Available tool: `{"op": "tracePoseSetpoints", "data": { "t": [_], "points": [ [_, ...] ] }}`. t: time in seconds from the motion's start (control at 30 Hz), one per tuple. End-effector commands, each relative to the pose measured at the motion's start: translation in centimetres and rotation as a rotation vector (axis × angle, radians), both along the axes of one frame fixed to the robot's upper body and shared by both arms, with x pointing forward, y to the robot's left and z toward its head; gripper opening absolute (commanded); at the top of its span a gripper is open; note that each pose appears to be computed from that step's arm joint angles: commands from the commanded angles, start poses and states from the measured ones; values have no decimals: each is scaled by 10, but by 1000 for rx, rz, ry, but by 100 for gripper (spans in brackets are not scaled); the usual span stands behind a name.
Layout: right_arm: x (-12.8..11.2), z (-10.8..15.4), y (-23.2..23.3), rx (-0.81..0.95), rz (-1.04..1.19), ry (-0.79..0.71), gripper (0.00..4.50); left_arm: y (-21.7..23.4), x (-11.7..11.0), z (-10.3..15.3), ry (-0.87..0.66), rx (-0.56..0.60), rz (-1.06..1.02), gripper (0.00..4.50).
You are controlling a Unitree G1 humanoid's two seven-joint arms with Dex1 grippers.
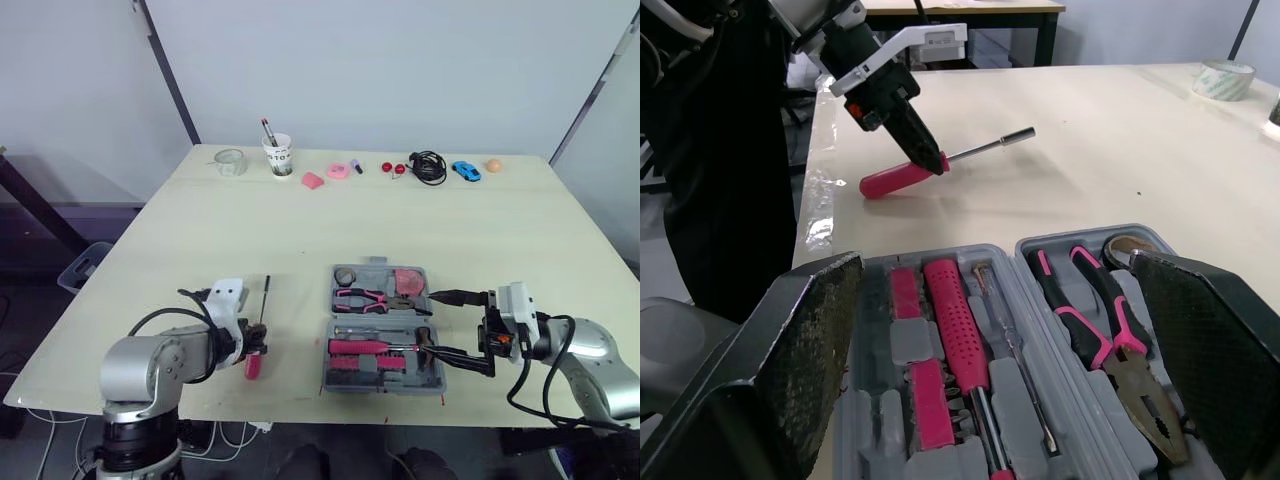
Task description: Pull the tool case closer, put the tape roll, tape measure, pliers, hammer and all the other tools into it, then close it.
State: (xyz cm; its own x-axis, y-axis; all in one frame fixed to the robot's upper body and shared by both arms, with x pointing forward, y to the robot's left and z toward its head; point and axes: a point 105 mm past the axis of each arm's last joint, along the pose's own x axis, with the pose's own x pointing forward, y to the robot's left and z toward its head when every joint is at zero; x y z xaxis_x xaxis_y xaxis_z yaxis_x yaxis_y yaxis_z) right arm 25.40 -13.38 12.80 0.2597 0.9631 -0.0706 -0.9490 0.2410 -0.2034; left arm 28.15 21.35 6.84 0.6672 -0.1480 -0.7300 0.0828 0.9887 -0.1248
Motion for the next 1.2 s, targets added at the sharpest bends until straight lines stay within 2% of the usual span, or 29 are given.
{"op": "tracePoseSetpoints", "data": {
  "t": [0.03, 0.07, 0.13, 0.17, 0.2, 0.23, 0.3, 0.33, 0.43, 0.57, 0.8, 1.2],
  "points": [
    [-3, 10, 3, 8, 12, -41, 450, 3, 4, 4, -16, 7, 20, 90],
    [-3, 10, 3, 8, 12, -42, 450, 4, 4, 5, -17, 12, 23, 141],
    [-2, 10, 3, 8, 10, -42, 450, 3, 5, 5, -20, 11, 23, 204],
    [-2, 10, 3, 7, 10, -42, 450, 4, 5, 6, -25, 18, 18, 273],
    [-2, 10, 2, 6, 9, -42, 450, 4, 6, 6, -32, 25, 15, 273],
    [-3, 10, 2, 4, 9, -41, 450, 4, 6, 7, -38, 28, 13, 326],
    [-3, 10, 2, 4, 9, -40, 450, 5, 7, 8, -54, 39, 16, 383],
    [-3, 10, 2, 4, 9, -39, 450, 5, 7, 8, -63, 40, 26, 439],
    [-4, 9, 2, 5, 8, -37, 450, 5, 5, 5, -93, 67, 35, 445],
    [-5, 7, 1, 7, 4, -33, 450, -3, 2, 1, -224, 116, 18, 445],
    [-3, 7, 1, 7, 5, -36, 450, -9, 7, -9, -379, 99, 55, 445],
    [-4, 5, 0, 3, 12, -33, 450, -11, 5, -36, -358, 106, 84, 445]
  ]
}}
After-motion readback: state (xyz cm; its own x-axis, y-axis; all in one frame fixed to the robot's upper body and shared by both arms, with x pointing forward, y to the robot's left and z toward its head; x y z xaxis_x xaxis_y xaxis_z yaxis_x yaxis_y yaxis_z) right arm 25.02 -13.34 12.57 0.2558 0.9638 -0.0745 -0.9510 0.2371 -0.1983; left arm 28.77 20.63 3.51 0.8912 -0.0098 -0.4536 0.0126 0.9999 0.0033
